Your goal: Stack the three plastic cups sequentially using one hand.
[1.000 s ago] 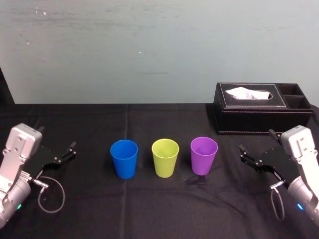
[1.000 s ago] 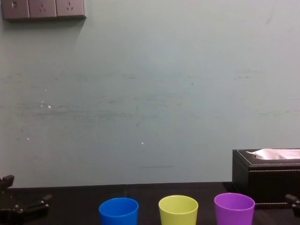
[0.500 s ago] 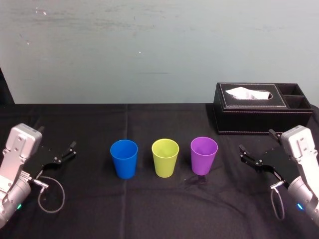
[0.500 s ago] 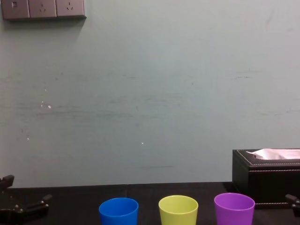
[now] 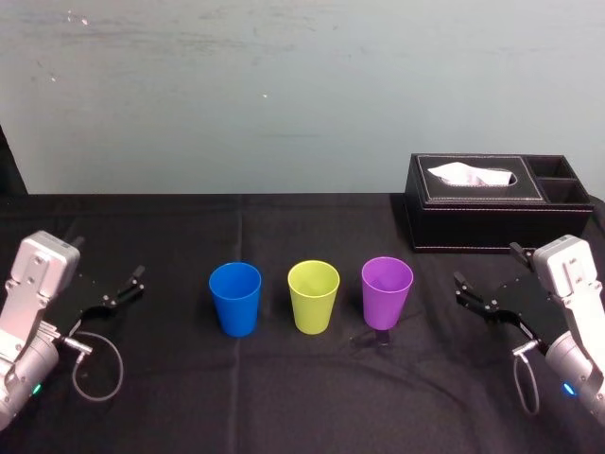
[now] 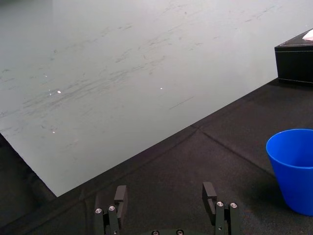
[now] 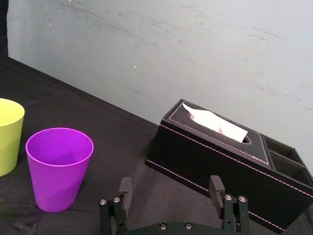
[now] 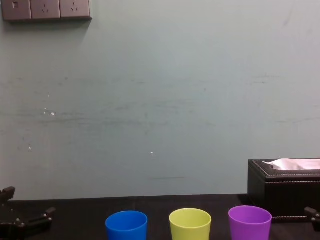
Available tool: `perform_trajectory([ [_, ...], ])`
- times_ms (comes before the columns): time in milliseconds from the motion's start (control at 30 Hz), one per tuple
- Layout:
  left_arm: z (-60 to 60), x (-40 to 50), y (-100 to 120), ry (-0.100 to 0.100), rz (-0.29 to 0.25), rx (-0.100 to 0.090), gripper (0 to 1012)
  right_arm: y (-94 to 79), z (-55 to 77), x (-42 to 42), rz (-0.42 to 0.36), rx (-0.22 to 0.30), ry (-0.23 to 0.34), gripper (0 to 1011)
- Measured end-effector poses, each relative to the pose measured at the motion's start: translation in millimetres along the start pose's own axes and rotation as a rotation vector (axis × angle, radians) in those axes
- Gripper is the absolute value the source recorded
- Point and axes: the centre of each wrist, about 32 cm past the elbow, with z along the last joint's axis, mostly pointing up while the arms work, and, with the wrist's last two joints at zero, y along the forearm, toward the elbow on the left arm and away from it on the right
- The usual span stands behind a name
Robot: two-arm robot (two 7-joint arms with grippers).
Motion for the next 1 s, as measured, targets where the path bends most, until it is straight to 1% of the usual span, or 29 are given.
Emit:
perform_trajectory([
  [767,0.0,0.0,0.0,0.0,0.0,0.0,1000,0.0,0.0,0.0,0.0,0.0,0.0,1002],
  [1000,0.0,0.0,0.0,0.0,0.0,0.0,1000,-9.5,5.6,2.6,0.007,0.006,0.025,1002],
])
